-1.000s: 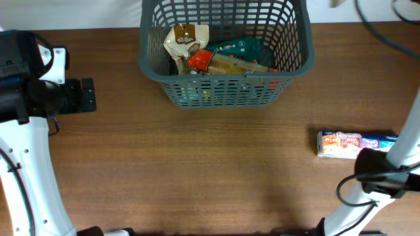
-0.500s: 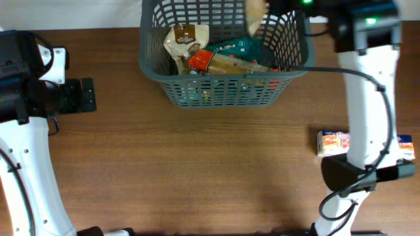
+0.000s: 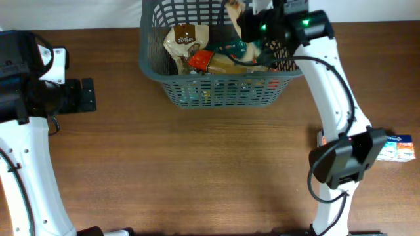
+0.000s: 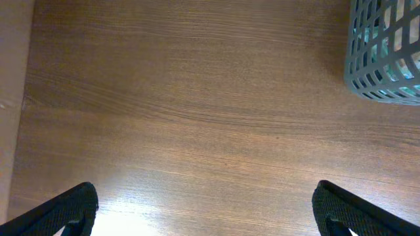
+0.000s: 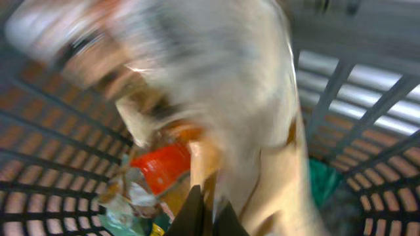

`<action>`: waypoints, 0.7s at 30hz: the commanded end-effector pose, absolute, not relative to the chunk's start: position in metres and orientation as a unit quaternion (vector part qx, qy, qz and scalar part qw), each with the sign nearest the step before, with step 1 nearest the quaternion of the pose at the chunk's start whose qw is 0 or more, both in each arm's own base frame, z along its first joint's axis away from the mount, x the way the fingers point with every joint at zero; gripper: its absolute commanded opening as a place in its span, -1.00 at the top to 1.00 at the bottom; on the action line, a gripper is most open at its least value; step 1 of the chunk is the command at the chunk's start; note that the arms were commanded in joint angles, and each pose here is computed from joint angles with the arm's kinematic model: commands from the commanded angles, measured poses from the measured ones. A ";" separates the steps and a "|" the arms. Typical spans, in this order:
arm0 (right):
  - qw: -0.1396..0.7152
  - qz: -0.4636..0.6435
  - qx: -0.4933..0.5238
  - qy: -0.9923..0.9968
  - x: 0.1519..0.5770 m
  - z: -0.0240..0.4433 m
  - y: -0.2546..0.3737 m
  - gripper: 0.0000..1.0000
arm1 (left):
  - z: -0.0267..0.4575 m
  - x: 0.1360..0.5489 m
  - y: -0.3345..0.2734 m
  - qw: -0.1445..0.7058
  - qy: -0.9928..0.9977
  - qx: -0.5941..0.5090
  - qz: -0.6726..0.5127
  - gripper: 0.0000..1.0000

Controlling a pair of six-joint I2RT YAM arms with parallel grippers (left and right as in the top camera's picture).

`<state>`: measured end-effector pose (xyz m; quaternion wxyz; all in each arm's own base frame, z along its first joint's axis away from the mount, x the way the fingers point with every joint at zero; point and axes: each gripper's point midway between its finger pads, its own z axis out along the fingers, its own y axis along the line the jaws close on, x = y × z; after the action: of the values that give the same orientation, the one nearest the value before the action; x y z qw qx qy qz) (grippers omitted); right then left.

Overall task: Pack container
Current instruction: 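Carry the snack bag over the basket and open the right gripper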

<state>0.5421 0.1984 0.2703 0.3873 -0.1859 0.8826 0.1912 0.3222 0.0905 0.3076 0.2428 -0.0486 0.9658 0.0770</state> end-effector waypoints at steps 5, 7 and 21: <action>0.397 0.180 -0.191 0.879 0.541 0.276 0.197 0.13 | 0.308 0.323 0.090 0.245 0.965 -0.056 0.070 -0.99; 0.407 0.180 -0.183 0.877 0.539 0.288 0.194 0.10 | 0.308 0.323 0.090 0.245 0.965 -0.056 0.070 -0.99; 0.490 0.024 -0.091 0.866 0.474 0.411 0.110 0.01 | 0.308 0.323 0.090 0.245 0.965 -0.056 0.070 -0.99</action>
<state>0.4963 0.1442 0.3573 0.4366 -0.1342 0.8852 0.0883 0.3222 0.0905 0.3076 0.2428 -0.0486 0.9658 0.0770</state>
